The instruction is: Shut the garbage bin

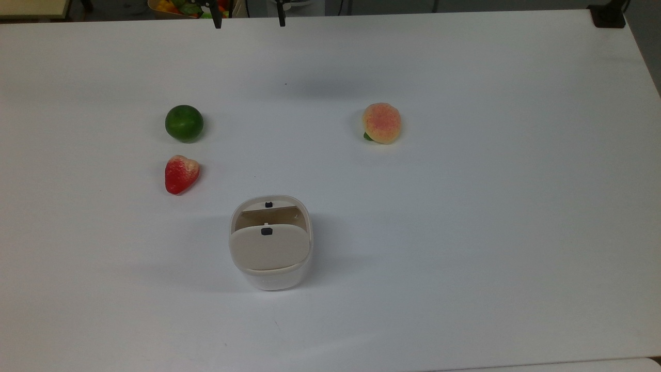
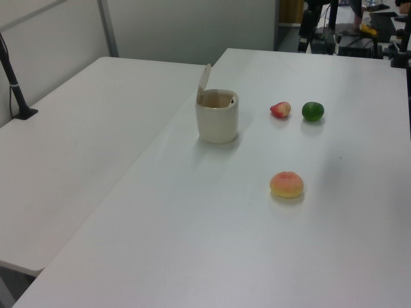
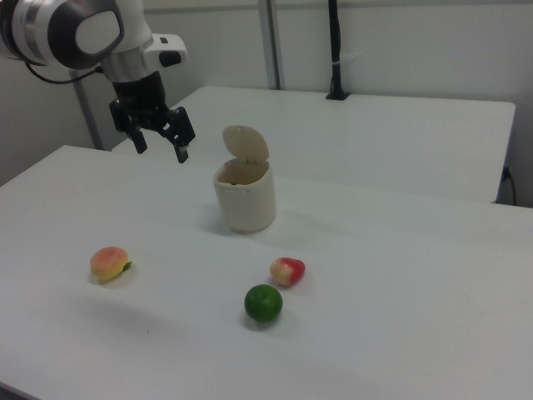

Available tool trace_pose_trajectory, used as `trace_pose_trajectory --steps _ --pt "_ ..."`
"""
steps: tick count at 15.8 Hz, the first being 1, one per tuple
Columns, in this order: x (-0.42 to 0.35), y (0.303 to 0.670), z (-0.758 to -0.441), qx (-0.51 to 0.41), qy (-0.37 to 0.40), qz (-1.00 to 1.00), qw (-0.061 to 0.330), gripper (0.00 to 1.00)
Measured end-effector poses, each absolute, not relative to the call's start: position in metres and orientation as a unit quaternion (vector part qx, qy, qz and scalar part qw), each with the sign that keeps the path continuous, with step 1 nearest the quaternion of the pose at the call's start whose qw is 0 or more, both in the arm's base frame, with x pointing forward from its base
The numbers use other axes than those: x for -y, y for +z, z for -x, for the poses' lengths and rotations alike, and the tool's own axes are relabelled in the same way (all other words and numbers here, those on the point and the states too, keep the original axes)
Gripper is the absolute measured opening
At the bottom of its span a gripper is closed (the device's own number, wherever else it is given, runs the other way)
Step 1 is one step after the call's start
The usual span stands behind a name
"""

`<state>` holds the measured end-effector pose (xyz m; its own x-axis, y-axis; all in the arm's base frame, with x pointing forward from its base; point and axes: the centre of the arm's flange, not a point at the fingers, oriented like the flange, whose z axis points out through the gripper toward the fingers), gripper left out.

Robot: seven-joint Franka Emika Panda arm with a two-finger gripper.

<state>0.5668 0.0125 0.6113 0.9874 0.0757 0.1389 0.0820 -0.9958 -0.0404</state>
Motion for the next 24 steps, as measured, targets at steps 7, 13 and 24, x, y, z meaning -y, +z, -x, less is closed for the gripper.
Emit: trace_pose_trajectory --steps 7,13,24 --pt "-0.0125 0.6113 -0.5668 0.04 -0.069 0.997 0.023 1.0" --pt "-0.0125 0.6114 -0.5668 0.04 -0.069 0.997 0.023 1.0" --pt "-0.0125 0.6118 -0.5732 0.041 -0.088 0.995 0.022 0.04"
